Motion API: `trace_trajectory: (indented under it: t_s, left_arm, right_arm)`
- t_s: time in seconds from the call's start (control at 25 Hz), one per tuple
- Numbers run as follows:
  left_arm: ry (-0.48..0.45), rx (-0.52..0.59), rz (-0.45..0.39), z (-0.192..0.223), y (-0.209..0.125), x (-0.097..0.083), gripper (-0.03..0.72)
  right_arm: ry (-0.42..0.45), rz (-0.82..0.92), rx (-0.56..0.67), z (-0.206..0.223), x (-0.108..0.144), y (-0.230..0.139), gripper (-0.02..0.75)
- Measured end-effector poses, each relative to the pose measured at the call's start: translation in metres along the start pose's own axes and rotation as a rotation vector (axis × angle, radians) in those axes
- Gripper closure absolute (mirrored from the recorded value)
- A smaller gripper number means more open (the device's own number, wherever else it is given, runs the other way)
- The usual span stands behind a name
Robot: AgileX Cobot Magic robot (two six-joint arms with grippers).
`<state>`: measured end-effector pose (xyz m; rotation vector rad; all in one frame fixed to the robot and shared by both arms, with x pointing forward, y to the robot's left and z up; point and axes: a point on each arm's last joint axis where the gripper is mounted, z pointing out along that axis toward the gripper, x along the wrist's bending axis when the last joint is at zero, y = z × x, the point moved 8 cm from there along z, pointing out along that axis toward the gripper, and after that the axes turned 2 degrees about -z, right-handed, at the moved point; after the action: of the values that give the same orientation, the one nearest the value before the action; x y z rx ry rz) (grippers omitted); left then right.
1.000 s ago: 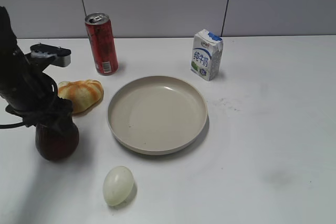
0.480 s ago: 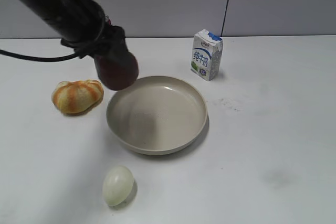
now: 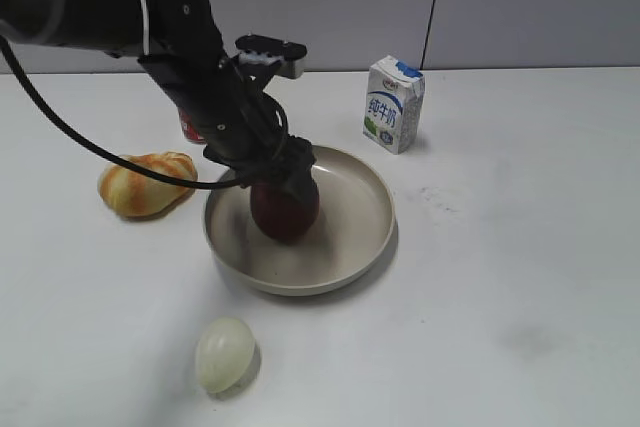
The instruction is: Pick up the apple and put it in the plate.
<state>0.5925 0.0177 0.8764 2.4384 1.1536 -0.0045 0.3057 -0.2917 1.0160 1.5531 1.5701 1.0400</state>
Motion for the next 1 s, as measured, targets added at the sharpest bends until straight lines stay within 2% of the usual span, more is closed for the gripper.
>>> trace_trajectory:
  t_s: [0.12, 0.24, 0.4, 0.48, 0.56, 0.64, 0.8, 0.88, 1.0]
  left_arm:
    - [0.003, 0.009, -0.002, 0.007, -0.002, 0.002, 0.043]
    - [0.001, -0.007, 0.004, -0.001, 0.004, 0.0, 0.007]
    - [-0.006, -0.028, 0.042, -0.037, 0.02, -0.006, -0.004]
    - [0.003, -0.028, 0.049, -0.067, 0.025, -0.002, -0.003]
    - [0.04, -0.046, 0.04, -0.107, 0.025, 0.01, -0.001]
    - [0.086, -0.032, -0.01, -0.138, 0.016, 0.028, 0.003]
    - [0.219, 0.004, -0.144, -0.195, -0.015, 0.08, 0.046]
    - [0.265, -0.002, -0.2, -0.213, -0.031, 0.098, 0.08]
    - [0.299, -0.009, -0.278, -0.236, -0.063, 0.108, 0.094]
  right_arm:
    - [0.0, 0.0, 0.0, 0.0, 0.0, 0.0, 0.178]
    - [0.0, 0.0, 0.0, 0.0, 0.0, 0.0, 0.178]
    - [0.0, 0.0, 0.0, 0.0, 0.0, 0.0, 0.178]
    - [0.0, 0.0, 0.0, 0.0, 0.0, 0.0, 0.178]
    - [0.0, 0.0, 0.0, 0.0, 0.0, 0.0, 0.178]
    - [0.0, 0.0, 0.0, 0.0, 0.0, 0.0, 0.178]
    - [0.0, 0.0, 0.0, 0.0, 0.0, 0.0, 0.178]
    - [0.0, 0.0, 0.0, 0.0, 0.0, 0.0, 0.178]
    - [0.0, 0.0, 0.0, 0.0, 0.0, 0.0, 0.178]
